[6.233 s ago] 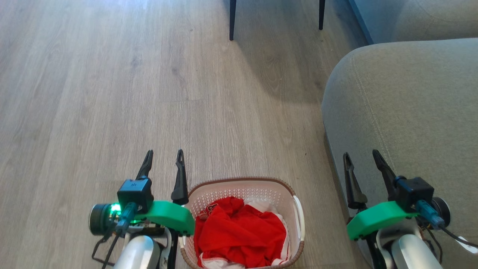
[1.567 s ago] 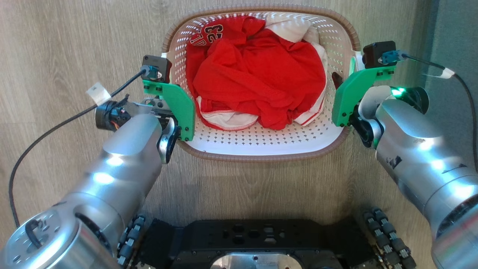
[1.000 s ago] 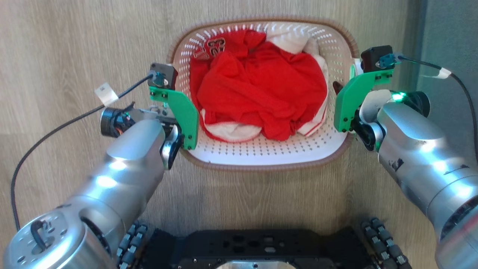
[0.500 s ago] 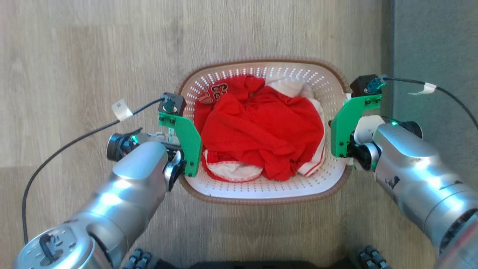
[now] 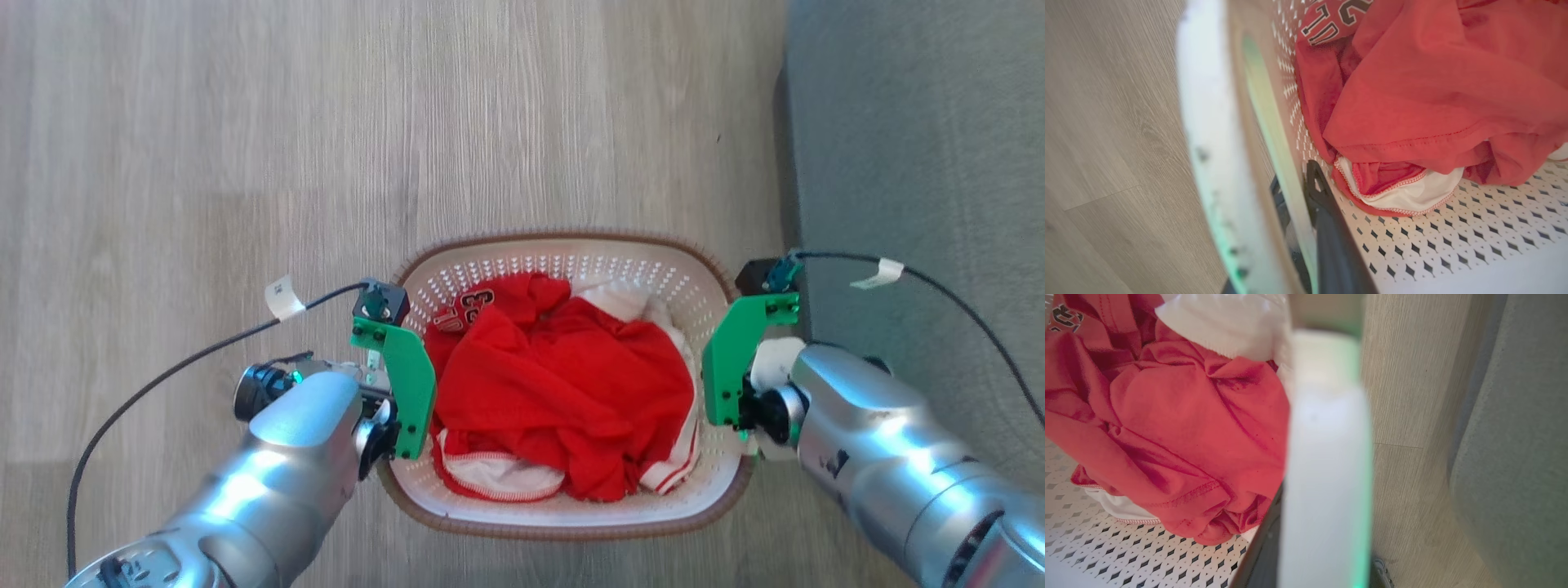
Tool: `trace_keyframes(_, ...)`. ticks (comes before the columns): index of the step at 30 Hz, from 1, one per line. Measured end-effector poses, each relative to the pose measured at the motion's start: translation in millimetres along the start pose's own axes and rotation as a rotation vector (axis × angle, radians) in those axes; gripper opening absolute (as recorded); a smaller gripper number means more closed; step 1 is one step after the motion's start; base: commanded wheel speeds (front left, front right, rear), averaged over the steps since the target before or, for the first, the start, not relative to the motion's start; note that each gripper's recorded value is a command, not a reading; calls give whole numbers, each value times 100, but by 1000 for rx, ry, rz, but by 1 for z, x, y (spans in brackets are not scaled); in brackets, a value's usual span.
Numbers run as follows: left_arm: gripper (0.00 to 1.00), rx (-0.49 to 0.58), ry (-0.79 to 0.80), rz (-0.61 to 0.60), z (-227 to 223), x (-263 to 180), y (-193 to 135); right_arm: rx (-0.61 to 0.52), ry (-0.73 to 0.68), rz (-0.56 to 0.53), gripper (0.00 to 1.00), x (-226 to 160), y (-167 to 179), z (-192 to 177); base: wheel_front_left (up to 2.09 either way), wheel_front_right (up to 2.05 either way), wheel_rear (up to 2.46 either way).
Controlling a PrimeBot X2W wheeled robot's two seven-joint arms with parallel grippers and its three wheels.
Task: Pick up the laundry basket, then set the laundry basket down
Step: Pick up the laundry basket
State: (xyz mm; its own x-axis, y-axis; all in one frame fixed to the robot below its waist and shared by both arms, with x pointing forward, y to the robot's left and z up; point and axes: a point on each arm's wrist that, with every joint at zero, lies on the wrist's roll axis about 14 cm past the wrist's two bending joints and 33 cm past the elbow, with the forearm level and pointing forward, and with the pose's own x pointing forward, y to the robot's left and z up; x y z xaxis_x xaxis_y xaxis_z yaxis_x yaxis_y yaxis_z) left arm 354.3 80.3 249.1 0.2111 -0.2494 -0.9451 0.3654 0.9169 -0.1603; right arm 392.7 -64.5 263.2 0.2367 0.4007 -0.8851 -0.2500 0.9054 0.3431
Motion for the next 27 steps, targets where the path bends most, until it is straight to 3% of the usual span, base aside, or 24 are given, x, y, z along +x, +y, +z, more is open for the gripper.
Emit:
trace_keyframes(9,0,56,-23,14,6,-37,-7,-7,-51,-9,0,-36,17,2,0,0,0)
trace_keyframes(27,0,31,-76,41,-23,-82,-14,-102,-106,-24,0,-75,51,-11,0,0,0)
